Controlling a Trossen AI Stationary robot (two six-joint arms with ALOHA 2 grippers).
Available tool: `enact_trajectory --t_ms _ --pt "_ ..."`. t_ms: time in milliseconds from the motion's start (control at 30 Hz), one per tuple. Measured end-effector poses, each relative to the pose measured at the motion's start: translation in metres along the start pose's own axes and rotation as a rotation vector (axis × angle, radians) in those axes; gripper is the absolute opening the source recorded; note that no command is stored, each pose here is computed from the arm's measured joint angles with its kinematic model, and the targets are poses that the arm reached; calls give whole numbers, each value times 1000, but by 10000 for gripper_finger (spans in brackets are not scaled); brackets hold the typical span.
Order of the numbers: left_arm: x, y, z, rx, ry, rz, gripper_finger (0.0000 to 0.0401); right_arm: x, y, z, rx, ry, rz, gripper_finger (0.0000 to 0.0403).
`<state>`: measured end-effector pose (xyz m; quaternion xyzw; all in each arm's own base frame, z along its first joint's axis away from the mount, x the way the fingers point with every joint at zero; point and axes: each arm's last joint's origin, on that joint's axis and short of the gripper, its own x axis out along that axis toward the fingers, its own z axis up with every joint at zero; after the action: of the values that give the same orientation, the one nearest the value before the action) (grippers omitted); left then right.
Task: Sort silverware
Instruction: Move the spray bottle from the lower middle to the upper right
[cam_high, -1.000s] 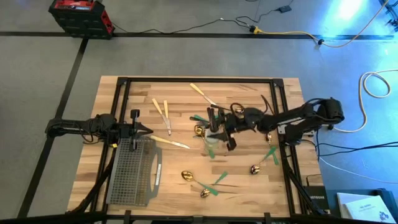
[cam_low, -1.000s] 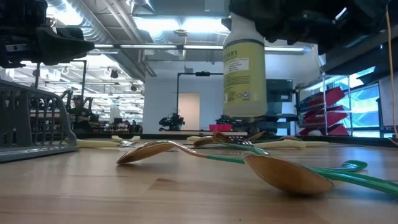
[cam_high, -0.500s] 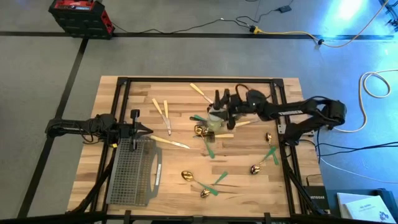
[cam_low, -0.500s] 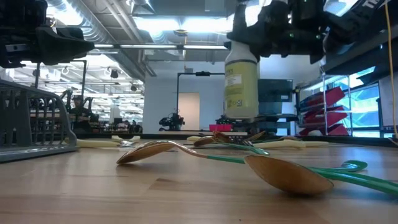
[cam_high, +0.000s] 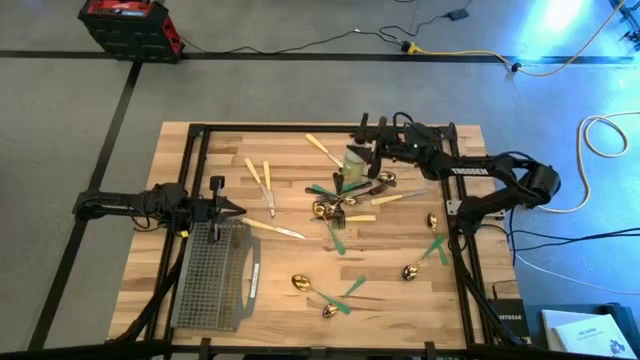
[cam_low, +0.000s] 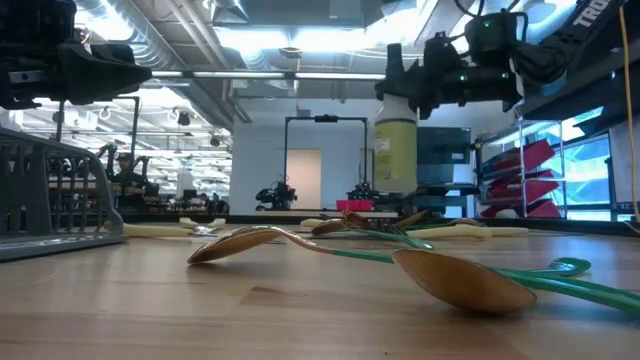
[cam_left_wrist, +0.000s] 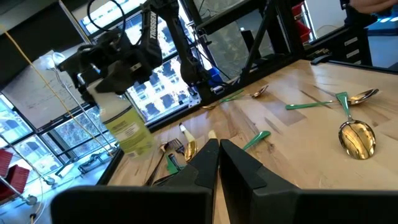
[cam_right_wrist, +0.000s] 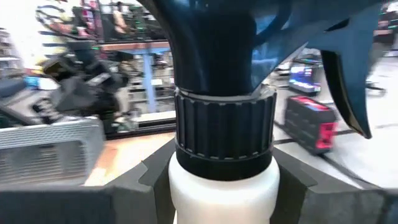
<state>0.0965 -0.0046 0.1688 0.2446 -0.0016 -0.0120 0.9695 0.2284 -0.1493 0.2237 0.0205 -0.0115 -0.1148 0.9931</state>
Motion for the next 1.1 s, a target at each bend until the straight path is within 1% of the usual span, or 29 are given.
enact_trajectory --t_ms 300,500,633,733,1000,1100 --pt "0 0 0 0 0 0 0 -9 -25 -4 -18 40 -264 159" --pt "0 0 0 0 0 0 0 -11 -31 -4 -47 49 -494 159" --pt "0 0 0 0 0 0 0 -13 -34 -4 -48 49 -606 159" --pt "0 0 0 0 0 0 0 -15 -36 -4 -39 44 -700 159" --pt "0 0 0 0 0 0 0 -20 -40 -5 38 12 -929 159" --pt "0 0 0 0 0 0 0 -22 -41 -7 39 24 -1007 159"
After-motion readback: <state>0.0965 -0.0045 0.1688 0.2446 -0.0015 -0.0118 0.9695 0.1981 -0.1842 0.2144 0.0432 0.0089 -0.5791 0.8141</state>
